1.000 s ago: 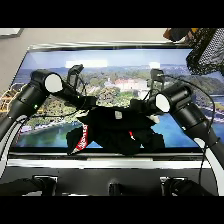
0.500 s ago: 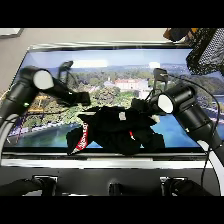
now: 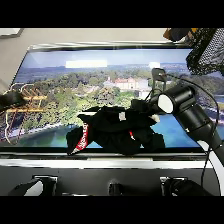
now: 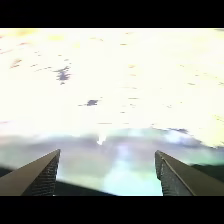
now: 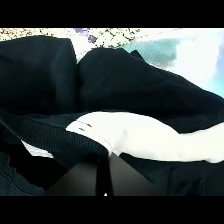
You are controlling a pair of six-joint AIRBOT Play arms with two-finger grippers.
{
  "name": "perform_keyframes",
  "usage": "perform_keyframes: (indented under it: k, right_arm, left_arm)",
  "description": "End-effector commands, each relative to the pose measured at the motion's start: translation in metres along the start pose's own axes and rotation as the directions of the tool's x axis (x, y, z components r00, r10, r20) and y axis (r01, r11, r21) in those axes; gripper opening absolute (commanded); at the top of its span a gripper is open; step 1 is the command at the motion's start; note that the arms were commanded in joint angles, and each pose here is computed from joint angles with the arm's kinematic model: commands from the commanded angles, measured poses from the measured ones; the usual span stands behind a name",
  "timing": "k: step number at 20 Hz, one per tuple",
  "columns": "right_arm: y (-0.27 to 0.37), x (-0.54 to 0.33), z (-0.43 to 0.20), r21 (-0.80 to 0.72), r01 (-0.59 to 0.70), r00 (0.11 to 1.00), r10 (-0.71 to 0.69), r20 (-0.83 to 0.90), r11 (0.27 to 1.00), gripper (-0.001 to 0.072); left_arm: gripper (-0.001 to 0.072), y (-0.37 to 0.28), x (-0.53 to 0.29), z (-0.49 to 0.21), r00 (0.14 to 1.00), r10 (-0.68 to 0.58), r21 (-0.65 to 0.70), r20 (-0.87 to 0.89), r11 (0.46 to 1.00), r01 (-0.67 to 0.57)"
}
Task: Fold the clothes and pants, and hang the long-sleeved shirts on hangers.
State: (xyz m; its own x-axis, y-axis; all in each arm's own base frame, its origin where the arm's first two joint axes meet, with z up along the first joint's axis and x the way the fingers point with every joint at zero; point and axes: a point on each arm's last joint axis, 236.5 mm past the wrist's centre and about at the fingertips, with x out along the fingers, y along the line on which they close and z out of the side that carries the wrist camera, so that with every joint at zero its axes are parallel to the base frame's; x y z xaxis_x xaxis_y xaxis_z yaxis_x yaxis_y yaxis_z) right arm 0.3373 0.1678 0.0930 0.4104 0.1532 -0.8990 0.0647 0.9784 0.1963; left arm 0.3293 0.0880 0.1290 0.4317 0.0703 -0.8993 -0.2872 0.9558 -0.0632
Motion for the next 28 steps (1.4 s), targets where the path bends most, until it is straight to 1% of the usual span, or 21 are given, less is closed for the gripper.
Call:
perform_keyframes:
  k: [1, 2, 4, 6, 8, 10, 12, 15, 17, 22, 28]
  right_arm:
    - [0.001, 0.000, -0.001, -0.019, -0.002, 1.000, 0.002, -0.001, 1.000, 0.0051]
    - [0.001, 0.000, -0.001, -0.027, -0.002, 1.000, 0.002, -0.001, 1.000, 0.0051]
    - [0.001, 0.000, 0.000, -0.030, -0.002, 1.000, 0.002, -0.001, 1.000, 0.0051]
    - [0.001, 0.000, -0.001, -0.030, -0.002, 1.000, 0.002, -0.001, 1.000, 0.0051]
    - [0.001, 0.000, 0.000, -0.030, -0.002, 1.000, 0.002, -0.001, 1.000, 0.0051]
    - [0.000, 0.000, -0.001, -0.030, -0.001, 1.000, 0.001, -0.001, 1.000, 0.0051]
    - [0.000, 0.000, 0.000, -0.030, -0.001, 1.000, 0.001, -0.001, 1.000, 0.0051]
    - [-0.001, 0.000, 0.000, -0.031, 0.004, 1.000, -0.004, 0.002, 1.000, 0.0051]
    - [-0.001, 0.000, 0.000, -0.032, 0.005, 1.000, -0.005, 0.003, 0.999, 0.0051]
    - [-0.001, 0.000, 0.000, -0.032, 0.007, 1.000, -0.007, 0.000, 0.999, 0.0051]
    - [-0.003, 0.000, -0.002, -0.027, 0.012, 1.000, -0.012, -0.009, 1.000, 0.0051]
  left_arm:
    - [0.0679, 0.073, -0.003, -0.020, 0.998, 0.063, -0.108, 0.008, 0.992, -0.062]
    - [0.0679, 0.090, 0.002, -0.027, 0.996, 0.084, -0.115, -0.005, 0.990, -0.084]
    - [0.0670, 0.115, 0.013, -0.040, 0.992, 0.122, -0.085, -0.033, 0.989, -0.124]
    - [0.0669, 0.124, 0.029, -0.062, 0.987, 0.121, -0.109, -0.103, 0.985, -0.132]
    - [0.0670, 0.128, 0.041, -0.076, 0.980, 0.126, -0.064, -0.153, 0.988, -0.137]
    - [0.0673, 0.131, 0.054, -0.073, 0.983, 0.135, -0.060, -0.124, 0.988, -0.144]
    - [0.0688, 0.141, 0.066, -0.056, 0.985, 0.172, 0.049, -0.028, 0.984, -0.171]
    - [0.0685, 0.146, 0.085, -0.038, 0.978, 0.188, 0.232, 0.093, 0.951, -0.205]
    - [0.0672, 0.149, 0.101, -0.045, 0.976, 0.194, 0.279, 0.097, 0.936, -0.213]
    - [0.0671, 0.166, 0.124, -0.073, 0.982, 0.189, 0.236, 0.009, 0.954, -0.186]
    - [0.0672, 0.169, 0.149, -0.095, 0.987, 0.138, 0.192, -0.084, 0.974, -0.120]
